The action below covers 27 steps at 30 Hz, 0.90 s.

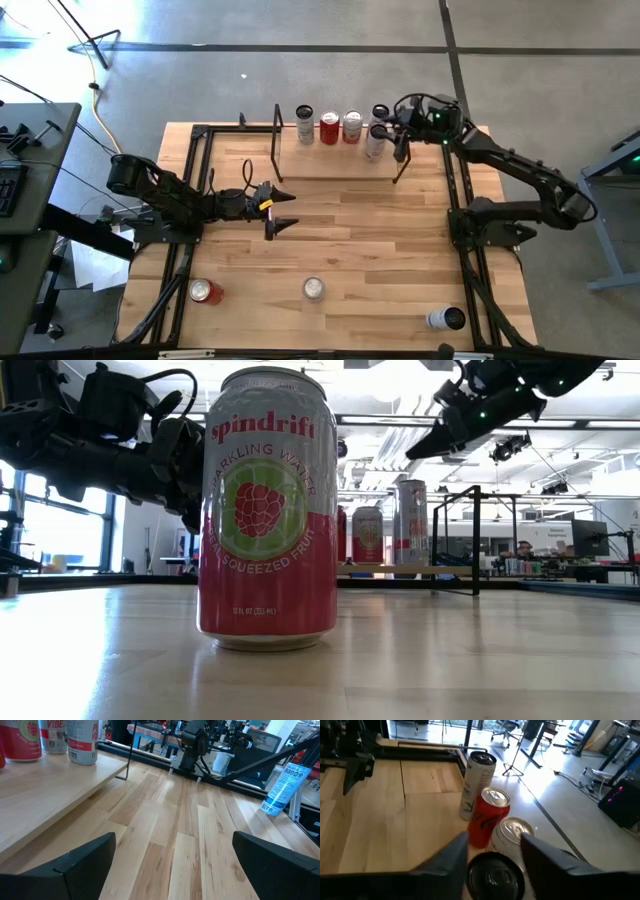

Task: Place canned beverage on shelf
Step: Put the white and red soda can on the shelf aligned with the other white and red soda can

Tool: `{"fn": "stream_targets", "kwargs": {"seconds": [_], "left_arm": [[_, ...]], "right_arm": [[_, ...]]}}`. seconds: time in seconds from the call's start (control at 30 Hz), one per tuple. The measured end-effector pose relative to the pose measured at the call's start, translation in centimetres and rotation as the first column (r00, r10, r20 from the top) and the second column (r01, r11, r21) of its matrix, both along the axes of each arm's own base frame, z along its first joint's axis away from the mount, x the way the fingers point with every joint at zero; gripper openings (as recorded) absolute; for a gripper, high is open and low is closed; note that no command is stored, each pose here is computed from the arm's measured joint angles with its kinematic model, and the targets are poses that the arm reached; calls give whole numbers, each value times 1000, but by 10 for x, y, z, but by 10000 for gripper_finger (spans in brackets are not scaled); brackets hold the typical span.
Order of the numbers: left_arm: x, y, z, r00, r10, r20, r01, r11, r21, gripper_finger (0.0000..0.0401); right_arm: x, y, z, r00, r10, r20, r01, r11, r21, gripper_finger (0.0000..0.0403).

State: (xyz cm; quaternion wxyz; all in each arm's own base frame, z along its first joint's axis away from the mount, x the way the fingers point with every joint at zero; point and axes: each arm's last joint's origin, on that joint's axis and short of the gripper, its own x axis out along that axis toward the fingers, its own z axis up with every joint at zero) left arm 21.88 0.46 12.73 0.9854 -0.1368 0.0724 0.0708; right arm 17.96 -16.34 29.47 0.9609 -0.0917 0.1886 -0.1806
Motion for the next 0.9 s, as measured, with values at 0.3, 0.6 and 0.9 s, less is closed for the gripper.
{"fn": "stream_targets", "kwargs": {"seconds": [0.3, 0.6, 0.9], "left_arm": [[0, 0, 0, 1000, 0, 0, 0, 1000, 0, 392], [0, 0, 0, 1000, 0, 0, 0, 1000, 0, 392], [0, 0, 0, 1000, 0, 0, 0, 1000, 6, 392]], "right_arm": [[3, 0, -9, 987, -131, -98, 130, 991, -15, 21], [27, 20, 21, 962, -168, -216, 159, 986, -58, 3], [97, 20, 36, 818, -120, -563, 76, 992, -100, 0]]}}
